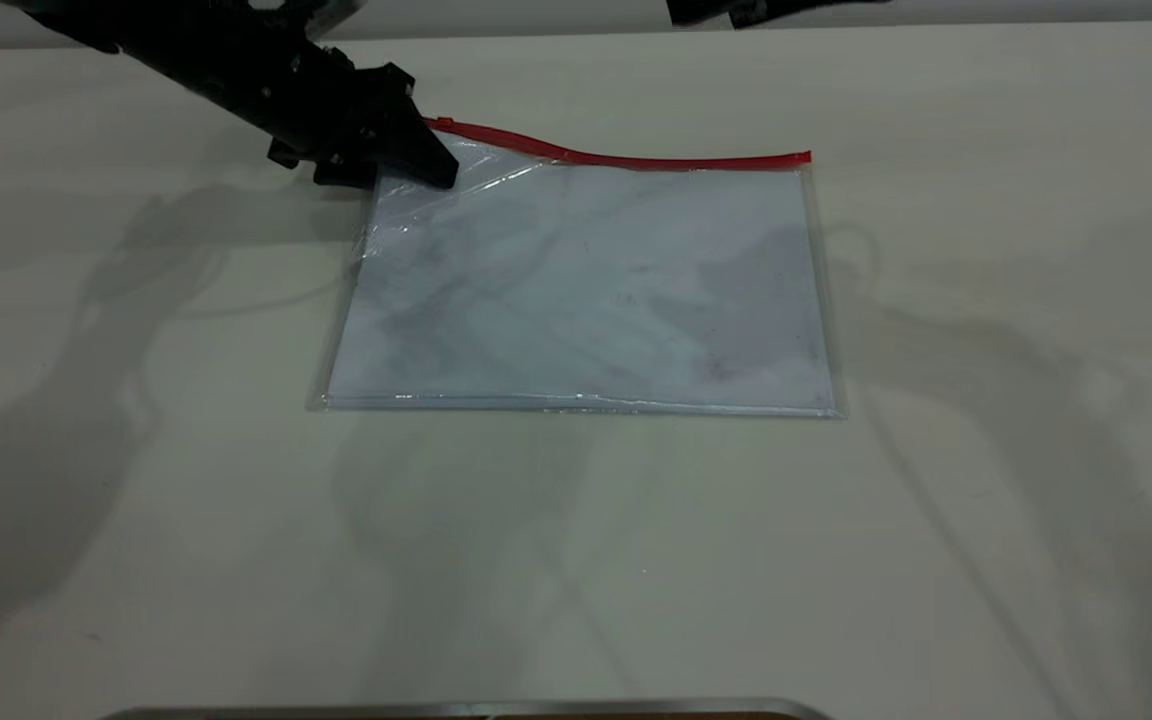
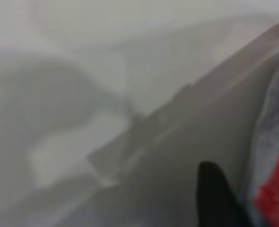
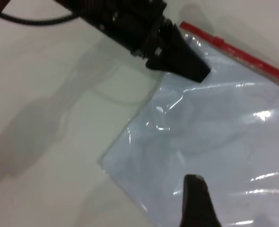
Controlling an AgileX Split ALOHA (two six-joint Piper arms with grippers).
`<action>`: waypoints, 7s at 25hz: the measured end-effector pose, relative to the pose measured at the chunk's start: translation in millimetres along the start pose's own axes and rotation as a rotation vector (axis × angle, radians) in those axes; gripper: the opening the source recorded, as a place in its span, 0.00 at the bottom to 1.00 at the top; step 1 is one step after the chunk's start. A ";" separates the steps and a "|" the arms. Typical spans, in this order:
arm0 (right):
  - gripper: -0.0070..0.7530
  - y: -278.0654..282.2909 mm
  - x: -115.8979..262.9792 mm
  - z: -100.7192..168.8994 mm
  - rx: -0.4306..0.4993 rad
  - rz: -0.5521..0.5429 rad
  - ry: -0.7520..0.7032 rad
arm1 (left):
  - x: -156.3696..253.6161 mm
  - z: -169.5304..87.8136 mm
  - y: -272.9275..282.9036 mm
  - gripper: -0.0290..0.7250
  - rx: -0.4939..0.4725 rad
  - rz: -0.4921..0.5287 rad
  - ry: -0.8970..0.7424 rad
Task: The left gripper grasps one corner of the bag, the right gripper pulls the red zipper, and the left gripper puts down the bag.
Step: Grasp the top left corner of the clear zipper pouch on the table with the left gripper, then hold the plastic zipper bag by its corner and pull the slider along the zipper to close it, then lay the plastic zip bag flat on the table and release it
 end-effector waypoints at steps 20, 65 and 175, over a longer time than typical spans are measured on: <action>0.69 -124.2 -40.8 -37.9 -0.304 -0.160 0.064 | 14.5 -31.3 34.3 0.11 0.155 0.268 -0.714; 0.68 -220.3 34.8 -3.7 -0.331 -0.081 -0.106 | 23.4 -22.1 37.6 0.11 0.118 0.378 -0.775; 0.58 -94.4 -0.1 -136.0 -0.144 0.435 -0.083 | 0.1 -45.3 53.5 0.29 0.224 0.175 -0.299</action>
Point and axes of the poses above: a point on each arm's last joint axis where the gripper is mounted, y pointing back along that axis away from the gripper, z along the wrist's bending axis when the last joint is at zero, x = y × z, the point moved 2 cm from there along -y, pointing out along that axis toward the gripper, and after that the axes turned 10 degrees about y, right-handed, at the moved point
